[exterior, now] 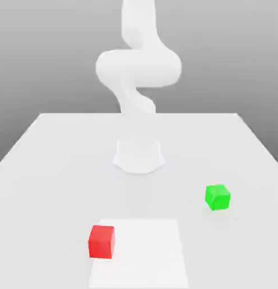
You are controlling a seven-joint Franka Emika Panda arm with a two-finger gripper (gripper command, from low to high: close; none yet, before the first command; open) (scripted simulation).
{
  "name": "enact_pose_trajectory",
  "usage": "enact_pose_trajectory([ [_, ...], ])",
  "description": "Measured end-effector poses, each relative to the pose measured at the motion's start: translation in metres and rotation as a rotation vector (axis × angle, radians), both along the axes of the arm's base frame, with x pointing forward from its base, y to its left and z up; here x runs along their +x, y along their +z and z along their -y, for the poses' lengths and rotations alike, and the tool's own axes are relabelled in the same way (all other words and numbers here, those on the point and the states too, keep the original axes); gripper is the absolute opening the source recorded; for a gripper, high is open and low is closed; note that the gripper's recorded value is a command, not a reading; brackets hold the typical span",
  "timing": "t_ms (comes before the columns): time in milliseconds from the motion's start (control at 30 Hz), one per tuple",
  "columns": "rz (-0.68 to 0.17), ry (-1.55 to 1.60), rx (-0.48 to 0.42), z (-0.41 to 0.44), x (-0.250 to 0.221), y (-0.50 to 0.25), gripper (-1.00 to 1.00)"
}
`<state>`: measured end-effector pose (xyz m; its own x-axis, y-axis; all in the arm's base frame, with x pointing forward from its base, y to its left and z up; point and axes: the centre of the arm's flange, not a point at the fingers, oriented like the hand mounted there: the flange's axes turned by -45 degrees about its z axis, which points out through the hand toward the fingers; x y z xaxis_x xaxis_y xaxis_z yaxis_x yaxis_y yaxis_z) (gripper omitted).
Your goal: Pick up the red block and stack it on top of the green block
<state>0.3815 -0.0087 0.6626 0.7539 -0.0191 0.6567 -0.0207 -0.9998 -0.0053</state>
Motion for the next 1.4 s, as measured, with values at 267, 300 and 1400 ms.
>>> enact_pose_trajectory([
  [267,-0.274,-0.03,-0.001,0.032,0.068,-0.175,0.0],
  [300,-0.308,-0.033,0.0,0.036,0.071,-0.197,0.0],
  [1400,-0.709,-0.053,0.052,0.041,0.023,-0.447,-1.0],
])
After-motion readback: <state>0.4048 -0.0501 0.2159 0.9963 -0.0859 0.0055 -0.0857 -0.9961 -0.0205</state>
